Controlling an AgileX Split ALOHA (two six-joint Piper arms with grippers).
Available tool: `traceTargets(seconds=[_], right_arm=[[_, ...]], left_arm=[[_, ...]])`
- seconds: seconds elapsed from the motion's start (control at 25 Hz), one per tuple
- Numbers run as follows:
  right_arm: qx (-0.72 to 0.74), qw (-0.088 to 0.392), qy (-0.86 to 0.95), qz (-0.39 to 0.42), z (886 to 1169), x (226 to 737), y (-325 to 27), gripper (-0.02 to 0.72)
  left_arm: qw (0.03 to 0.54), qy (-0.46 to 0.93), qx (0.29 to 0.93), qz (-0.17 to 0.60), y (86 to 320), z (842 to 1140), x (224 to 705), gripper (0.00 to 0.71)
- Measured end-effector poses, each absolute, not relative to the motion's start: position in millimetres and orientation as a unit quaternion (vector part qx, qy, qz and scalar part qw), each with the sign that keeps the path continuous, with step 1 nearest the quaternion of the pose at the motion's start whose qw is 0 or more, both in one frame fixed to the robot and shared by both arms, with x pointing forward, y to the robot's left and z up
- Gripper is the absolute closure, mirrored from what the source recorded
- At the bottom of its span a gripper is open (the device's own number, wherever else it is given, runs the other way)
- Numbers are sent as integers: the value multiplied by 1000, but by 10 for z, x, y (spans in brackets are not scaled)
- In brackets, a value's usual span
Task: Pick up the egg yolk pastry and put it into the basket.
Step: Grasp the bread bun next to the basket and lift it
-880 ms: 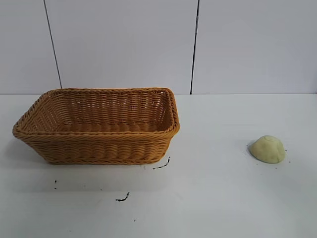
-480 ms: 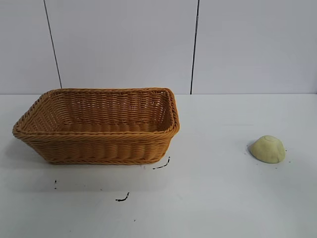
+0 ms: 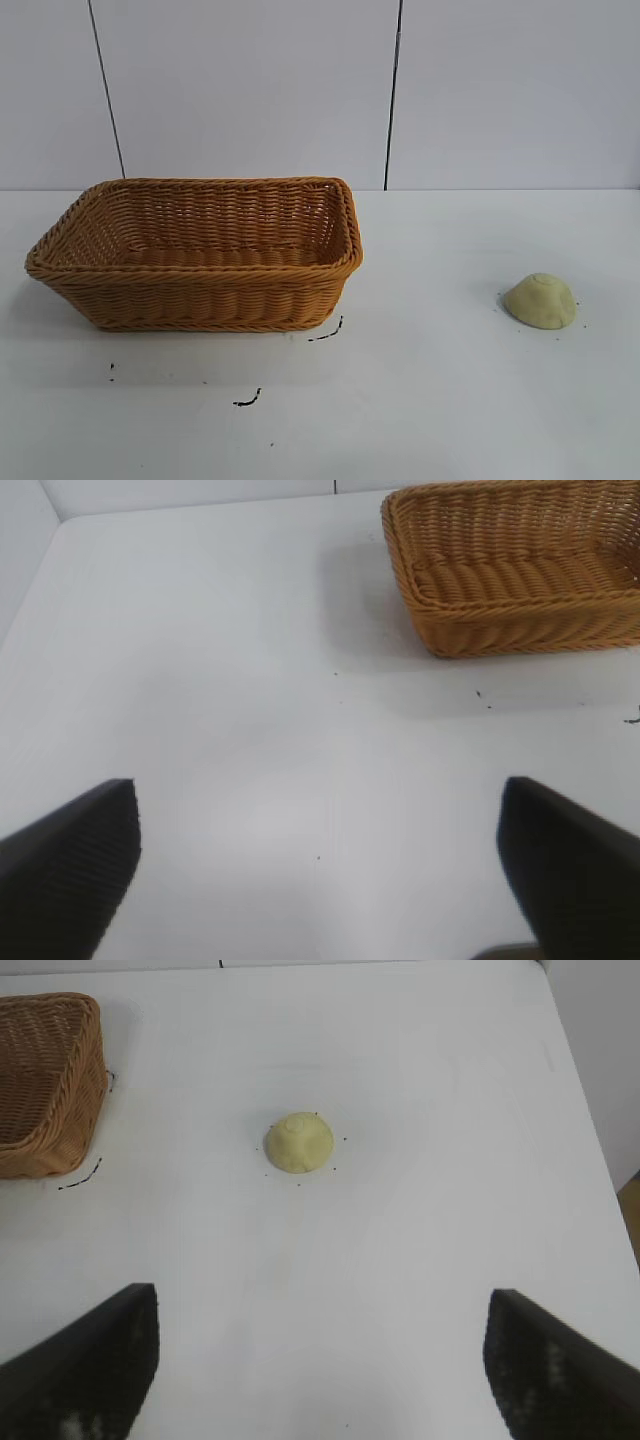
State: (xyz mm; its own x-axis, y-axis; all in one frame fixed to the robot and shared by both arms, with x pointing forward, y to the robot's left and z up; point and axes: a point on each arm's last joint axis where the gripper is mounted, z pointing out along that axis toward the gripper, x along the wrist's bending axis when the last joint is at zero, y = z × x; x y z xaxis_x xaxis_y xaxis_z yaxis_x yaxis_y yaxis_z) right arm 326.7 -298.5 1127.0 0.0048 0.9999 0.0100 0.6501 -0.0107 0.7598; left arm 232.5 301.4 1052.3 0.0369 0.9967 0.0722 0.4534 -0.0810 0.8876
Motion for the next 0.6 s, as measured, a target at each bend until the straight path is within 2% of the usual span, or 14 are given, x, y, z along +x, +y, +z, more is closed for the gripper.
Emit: traceTargets(seconds=[0.24, 0.44, 0.6], right_arm=[[671, 231, 664, 237, 11409, 4198, -2992, 69], [683, 184, 681, 189, 11238, 5015, -2998, 69], [691, 147, 691, 151, 10992, 5534, -3002, 69]], left_arm=[[354, 578, 627, 384, 3014, 10523, 2325, 14], [354, 578, 627, 384, 3014, 10523, 2325, 14], [354, 578, 627, 384, 3014, 10523, 2325, 14]])
